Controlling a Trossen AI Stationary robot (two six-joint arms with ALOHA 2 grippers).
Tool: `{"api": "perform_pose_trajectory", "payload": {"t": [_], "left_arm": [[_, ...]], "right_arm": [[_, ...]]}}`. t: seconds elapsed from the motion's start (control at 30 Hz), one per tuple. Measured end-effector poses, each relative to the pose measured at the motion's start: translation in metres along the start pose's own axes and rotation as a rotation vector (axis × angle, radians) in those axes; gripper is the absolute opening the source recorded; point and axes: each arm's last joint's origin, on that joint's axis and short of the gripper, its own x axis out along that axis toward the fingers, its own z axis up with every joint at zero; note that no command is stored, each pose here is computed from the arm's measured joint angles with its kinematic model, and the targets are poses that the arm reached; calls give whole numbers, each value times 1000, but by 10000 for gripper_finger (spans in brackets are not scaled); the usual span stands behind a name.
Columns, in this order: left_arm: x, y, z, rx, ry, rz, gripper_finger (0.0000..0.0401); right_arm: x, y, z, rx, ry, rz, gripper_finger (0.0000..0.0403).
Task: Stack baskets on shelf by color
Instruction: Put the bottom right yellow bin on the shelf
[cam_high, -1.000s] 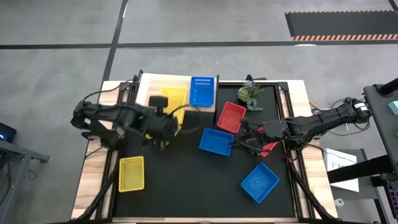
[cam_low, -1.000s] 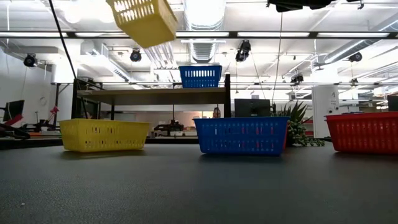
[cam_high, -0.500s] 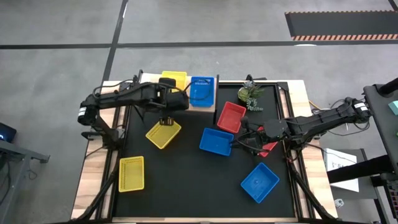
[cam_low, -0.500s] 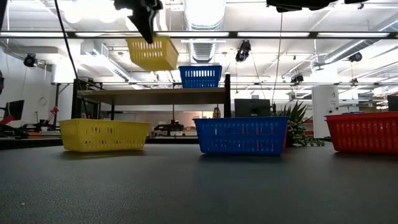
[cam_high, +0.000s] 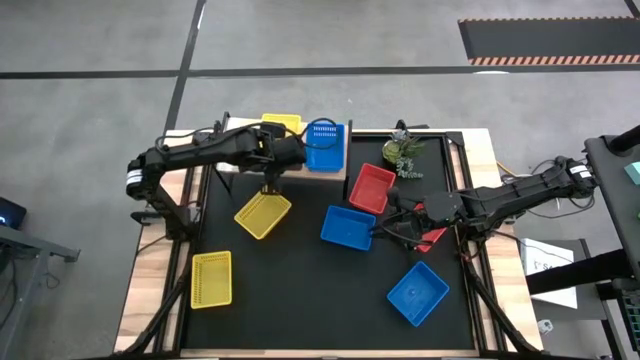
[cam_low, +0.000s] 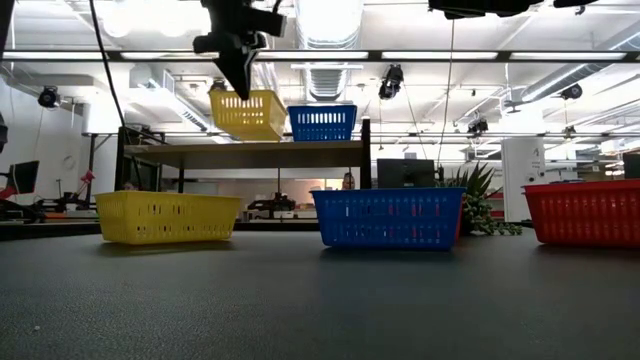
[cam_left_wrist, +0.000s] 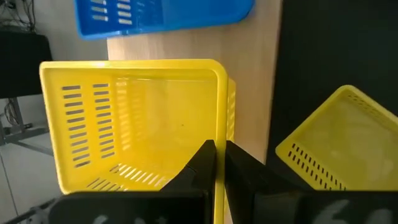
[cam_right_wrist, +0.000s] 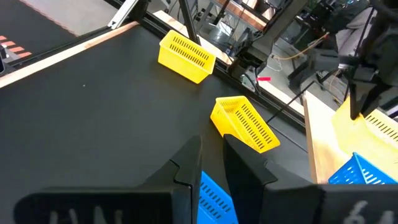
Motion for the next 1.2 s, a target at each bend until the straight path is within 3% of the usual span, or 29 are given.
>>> {"api": "perform_pose_trajectory", "payload": {"t": [0.8, 1.2], "left_arm": [[23, -12, 1, 30, -3, -49, 1], [33, -17, 1, 30, -8, -53, 28]], "right_arm": [[0, 0, 0, 5, -1, 0, 58], [0, 0, 0, 6, -2, -1, 58]]}}
